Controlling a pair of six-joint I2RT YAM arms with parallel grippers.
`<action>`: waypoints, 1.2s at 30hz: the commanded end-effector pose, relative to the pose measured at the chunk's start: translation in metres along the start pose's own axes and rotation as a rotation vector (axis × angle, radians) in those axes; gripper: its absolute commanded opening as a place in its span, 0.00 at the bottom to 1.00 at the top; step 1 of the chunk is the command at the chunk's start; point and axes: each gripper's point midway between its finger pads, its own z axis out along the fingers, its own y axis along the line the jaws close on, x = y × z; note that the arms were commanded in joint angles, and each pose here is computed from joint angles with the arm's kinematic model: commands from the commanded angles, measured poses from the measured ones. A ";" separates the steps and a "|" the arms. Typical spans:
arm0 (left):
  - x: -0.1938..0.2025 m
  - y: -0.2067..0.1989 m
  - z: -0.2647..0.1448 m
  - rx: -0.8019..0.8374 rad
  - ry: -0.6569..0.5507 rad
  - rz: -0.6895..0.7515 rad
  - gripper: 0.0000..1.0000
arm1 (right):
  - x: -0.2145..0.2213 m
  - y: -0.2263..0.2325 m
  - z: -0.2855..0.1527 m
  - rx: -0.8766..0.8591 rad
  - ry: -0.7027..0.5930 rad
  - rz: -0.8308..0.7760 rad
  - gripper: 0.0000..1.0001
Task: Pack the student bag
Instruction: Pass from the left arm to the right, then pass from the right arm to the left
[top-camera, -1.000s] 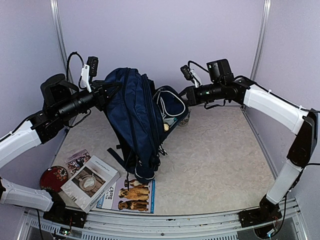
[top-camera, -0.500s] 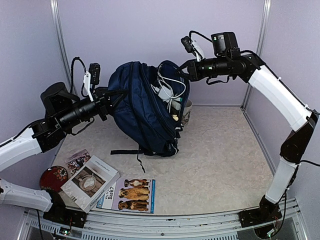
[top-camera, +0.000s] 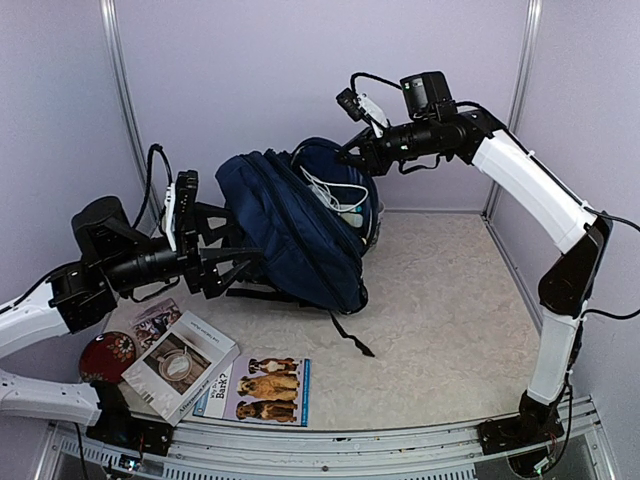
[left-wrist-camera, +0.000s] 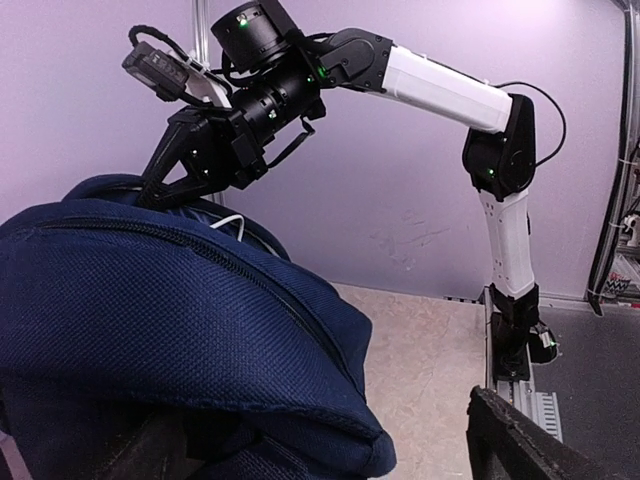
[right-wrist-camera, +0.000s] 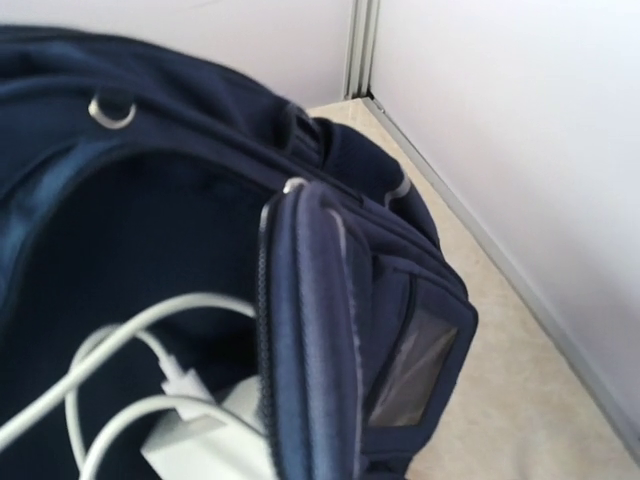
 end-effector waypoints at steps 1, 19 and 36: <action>-0.015 -0.015 -0.030 0.020 -0.004 0.112 0.98 | -0.033 -0.001 -0.025 0.020 -0.081 -0.185 0.00; -0.047 0.068 0.004 -0.366 0.104 0.079 0.76 | -0.031 0.074 -0.035 -0.328 -0.160 -0.300 0.00; 0.020 0.041 0.083 -0.043 0.234 0.082 0.58 | 0.004 0.118 -0.026 -0.446 -0.120 -0.296 0.00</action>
